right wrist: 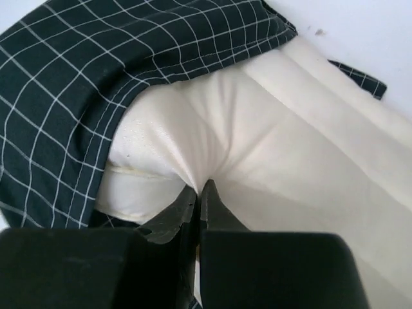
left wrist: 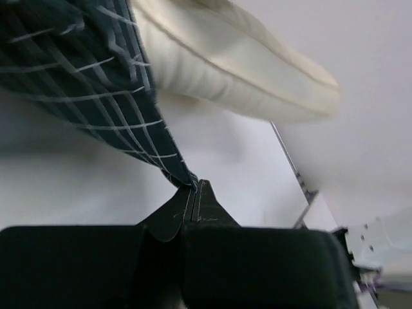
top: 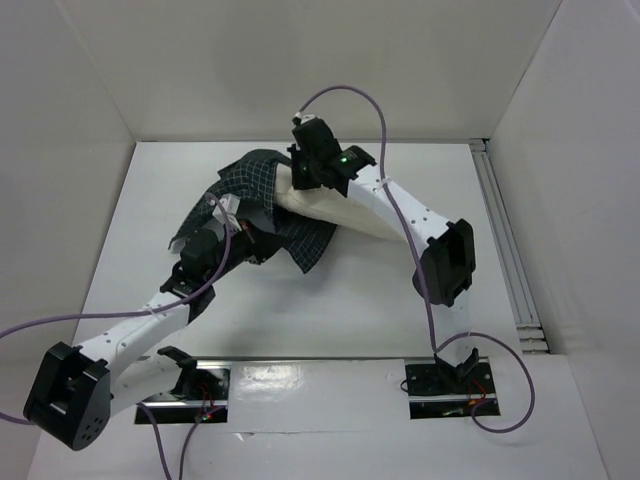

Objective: Put the pillow into the pillowcase

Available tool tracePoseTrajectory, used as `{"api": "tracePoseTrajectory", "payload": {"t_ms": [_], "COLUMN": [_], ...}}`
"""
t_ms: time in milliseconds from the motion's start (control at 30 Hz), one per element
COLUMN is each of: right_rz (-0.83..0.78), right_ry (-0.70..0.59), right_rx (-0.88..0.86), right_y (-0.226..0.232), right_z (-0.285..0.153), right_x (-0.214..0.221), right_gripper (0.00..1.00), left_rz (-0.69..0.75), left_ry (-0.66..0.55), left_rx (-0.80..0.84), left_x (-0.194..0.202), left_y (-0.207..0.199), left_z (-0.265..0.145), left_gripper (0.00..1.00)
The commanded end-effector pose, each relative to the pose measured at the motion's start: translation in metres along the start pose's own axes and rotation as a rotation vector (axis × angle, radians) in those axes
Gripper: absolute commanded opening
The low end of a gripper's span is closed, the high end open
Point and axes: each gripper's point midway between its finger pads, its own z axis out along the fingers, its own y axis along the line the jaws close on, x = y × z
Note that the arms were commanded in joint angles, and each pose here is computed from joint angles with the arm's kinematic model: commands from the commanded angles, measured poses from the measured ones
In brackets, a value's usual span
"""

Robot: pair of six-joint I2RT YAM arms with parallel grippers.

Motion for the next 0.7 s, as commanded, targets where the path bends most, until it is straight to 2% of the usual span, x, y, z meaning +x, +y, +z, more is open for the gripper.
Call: {"api": "tracePoseTrajectory", "payload": {"t_ms": [0,33,100,133,233,367,433,467,500,533,600,667], "right_rz": [-0.052,-0.043,-0.029,-0.019,0.007,0.003,0.045,0.051,0.068,0.084,0.089,0.065], "right_ry": [0.119,0.162,0.196,0.201,0.204,0.113,-0.018,-0.064,-0.156,-0.198,-0.232,-0.215], "right_rx": [0.067,0.064,0.076,0.076,0.025,0.018,0.018,-0.002,0.004,-0.001,-0.016,-0.048], "right_y": [0.000,-0.002,-0.009,-0.014,-0.011,0.001,-0.003,0.002,0.000,0.002,0.004,0.025], "right_z": [0.064,0.083,0.097,0.102,0.111,0.092,0.059,0.046,0.018,0.007,-0.007,0.003], "right_x": [0.085,0.108,0.122,0.121,0.112,0.064,0.006,-0.011,-0.045,-0.058,-0.067,-0.047], "right_gripper": [0.00,0.00,0.00,0.00,0.00,0.00,0.00,0.00,0.00,0.00,0.00,0.00], "left_rz": [0.008,-0.014,-0.042,-0.052,-0.042,-0.016,-0.003,0.016,0.018,0.020,0.026,0.025], "left_ry": [0.113,0.162,0.186,0.212,0.222,0.171,0.161,0.160,0.187,0.199,0.232,0.247], "left_rx": [0.162,0.166,0.160,0.150,0.102,0.070,0.091,0.160,0.170,0.190,0.246,0.256], "left_x": [0.032,0.053,0.068,0.082,0.089,0.063,0.046,0.030,0.031,0.028,0.029,0.038], "left_y": [-0.021,-0.012,-0.006,-0.001,0.009,0.004,-0.003,-0.025,-0.025,-0.030,-0.044,-0.044], "left_z": [-0.010,-0.019,-0.028,-0.037,-0.046,-0.038,-0.028,-0.021,-0.013,-0.009,-0.009,-0.014], "left_gripper": [0.00,0.00,0.00,0.00,0.00,0.00,0.00,0.00,0.00,0.00,0.00,0.00]}}
